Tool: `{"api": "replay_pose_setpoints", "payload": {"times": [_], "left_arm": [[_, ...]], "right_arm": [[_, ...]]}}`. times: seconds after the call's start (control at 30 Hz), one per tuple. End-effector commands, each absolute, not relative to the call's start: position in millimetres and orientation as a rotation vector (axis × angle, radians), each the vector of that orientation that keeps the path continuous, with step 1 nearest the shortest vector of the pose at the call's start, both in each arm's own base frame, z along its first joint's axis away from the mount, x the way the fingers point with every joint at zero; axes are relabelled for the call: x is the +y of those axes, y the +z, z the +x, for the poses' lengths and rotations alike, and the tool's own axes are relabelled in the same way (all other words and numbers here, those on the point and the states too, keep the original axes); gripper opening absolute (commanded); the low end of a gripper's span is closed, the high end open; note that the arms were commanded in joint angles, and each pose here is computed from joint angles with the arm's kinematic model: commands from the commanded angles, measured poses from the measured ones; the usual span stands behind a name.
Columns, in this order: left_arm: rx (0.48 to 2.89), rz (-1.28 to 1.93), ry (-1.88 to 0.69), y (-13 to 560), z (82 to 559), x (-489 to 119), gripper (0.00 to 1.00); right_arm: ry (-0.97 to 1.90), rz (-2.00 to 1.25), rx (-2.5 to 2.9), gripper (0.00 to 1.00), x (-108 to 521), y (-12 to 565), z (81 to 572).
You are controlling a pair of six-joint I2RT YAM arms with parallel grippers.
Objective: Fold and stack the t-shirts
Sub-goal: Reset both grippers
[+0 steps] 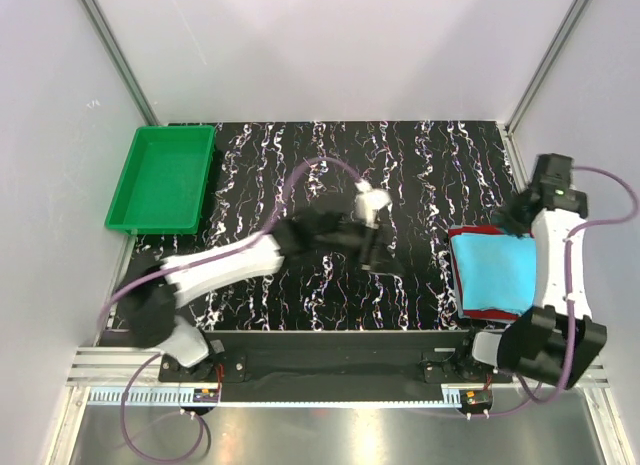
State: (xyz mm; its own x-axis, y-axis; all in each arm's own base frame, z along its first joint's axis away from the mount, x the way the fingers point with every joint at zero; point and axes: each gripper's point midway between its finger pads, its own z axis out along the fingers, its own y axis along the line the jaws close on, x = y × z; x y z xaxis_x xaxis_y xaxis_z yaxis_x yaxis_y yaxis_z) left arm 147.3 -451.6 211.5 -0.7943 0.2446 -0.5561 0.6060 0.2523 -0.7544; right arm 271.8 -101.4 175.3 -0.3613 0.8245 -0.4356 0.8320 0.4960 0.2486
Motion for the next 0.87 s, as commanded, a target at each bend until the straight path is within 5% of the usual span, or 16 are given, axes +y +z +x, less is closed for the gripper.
{"api": "replay_pose_setpoints", "payload": {"times": [0.0, 0.17, 0.37, 0.43, 0.47, 0.5, 0.63, 0.67, 0.83], "left_arm": [[2.105, 0.826, -1.494, 226.0, 148.1, -389.7, 0.46], [1.973, 0.687, -1.517, 256.2, 130.8, -316.7, 0.51], [1.847, 0.395, -1.607, 245.8, 108.1, -255.6, 0.59], [1.859, 0.265, -1.587, 232.3, 116.4, -242.9, 0.68], [1.832, 0.243, -1.604, 233.8, 115.4, -239.5, 0.69], [1.818, 0.204, -1.612, 226.3, 116.5, -234.5, 0.70], [1.765, 0.114, -1.687, 224.2, 114.7, -228.6, 0.70], [1.743, 0.086, -1.717, 227.8, 114.3, -227.8, 0.70], [1.618, -0.031, -1.854, 223.4, 111.1, -218.9, 0.71]], "right_arm": [[0.568, 0.947, 2.300, 0.22, 15.4, 225.9, 307.5], [1.041, 0.683, 2.336, 0.24, 147.8, 218.8, 286.7], [1.302, 0.591, 2.332, 0.25, 199.4, 181.3, 239.3], [1.390, 0.533, 2.292, 0.29, 205.9, 178.9, 228.8], [1.406, 0.518, 2.275, 0.33, 206.3, 179.0, 225.8], [1.423, 0.497, 2.246, 0.48, 205.7, 184.3, 221.7], [1.489, 0.470, 2.232, 0.69, 205.5, 174.3, 200.7], [1.541, 0.434, 2.199, 0.99, 207.9, 179.5, 195.8], [1.893, 0.375, 1.871, 1.00, 207.3, 207.3, 157.1]]}}
